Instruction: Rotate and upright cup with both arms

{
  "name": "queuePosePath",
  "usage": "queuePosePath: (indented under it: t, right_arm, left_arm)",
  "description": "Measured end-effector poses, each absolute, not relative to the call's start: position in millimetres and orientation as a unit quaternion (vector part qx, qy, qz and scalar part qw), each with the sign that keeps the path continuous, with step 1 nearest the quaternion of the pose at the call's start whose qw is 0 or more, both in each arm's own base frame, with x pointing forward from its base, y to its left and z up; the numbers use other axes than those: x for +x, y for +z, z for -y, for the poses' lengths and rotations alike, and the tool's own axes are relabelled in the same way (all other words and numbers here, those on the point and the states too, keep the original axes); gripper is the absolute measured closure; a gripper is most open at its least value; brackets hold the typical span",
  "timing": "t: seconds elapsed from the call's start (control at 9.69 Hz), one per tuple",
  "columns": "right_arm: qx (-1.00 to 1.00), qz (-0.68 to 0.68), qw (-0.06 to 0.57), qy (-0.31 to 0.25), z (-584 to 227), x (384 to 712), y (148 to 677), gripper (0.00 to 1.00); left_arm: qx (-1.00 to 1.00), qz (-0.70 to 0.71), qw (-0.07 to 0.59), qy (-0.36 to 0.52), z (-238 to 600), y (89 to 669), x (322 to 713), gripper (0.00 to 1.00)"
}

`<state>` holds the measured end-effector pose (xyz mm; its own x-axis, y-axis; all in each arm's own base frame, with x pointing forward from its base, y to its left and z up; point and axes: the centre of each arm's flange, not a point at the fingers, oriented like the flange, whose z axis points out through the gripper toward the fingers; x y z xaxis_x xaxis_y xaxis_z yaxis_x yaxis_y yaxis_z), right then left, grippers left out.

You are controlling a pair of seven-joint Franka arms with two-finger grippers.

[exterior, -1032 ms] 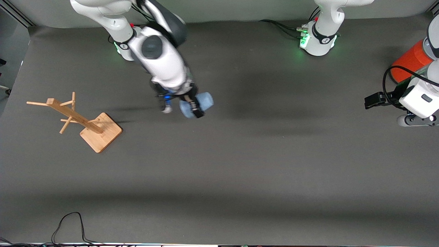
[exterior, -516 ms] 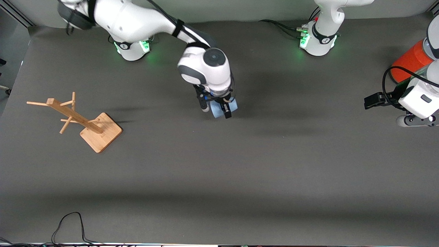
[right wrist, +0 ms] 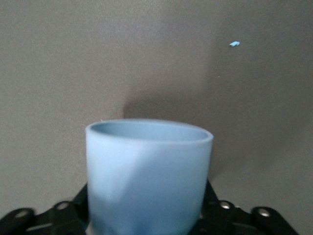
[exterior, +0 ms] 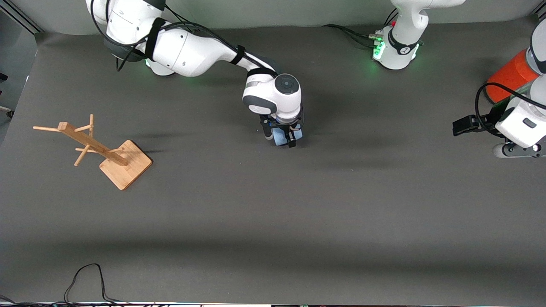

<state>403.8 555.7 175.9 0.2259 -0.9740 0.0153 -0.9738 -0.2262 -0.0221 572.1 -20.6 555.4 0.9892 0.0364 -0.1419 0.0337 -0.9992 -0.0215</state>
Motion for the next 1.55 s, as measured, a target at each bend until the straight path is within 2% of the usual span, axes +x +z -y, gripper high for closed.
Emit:
queuePosePath:
  t: [0.1,0.41,0.72,1.03,1.24,1.55]
  right_arm:
    - [-0.782,-0.623,0.006,-0.017,-554.4,407.9,175.9,0.00]
    - [-0.771,-0.635,0.032,-0.026,-556.7,436.1,200.7,0.00]
    - [-0.779,-0.623,0.059,-0.038,-552.8,462.5,268.3,0.00]
    - [-0.837,-0.539,0.058,-0.074,-527.6,480.5,358.6,0.00]
    - [-0.878,-0.468,0.057,-0.089,-482.7,511.4,420.2,0.00]
    - [-0.926,-0.367,0.056,-0.069,-380.1,560.3,502.6,0.00]
  left_arm:
    - [-0.997,0.018,0.010,0.072,20.6,554.7,572.4,0.00]
    - [-0.997,0.018,0.005,0.073,21.7,553.4,572.9,0.00]
    - [-0.996,0.010,0.002,0.085,36.7,539.8,577.1,0.00]
    - [-0.995,0.037,0.015,0.088,121.1,498.4,589.4,0.00]
    - [-0.993,0.077,0.029,0.084,202.7,467.1,594.6,0.00]
    - [-0.986,0.137,0.062,0.077,298.5,396.9,623.2,0.00]
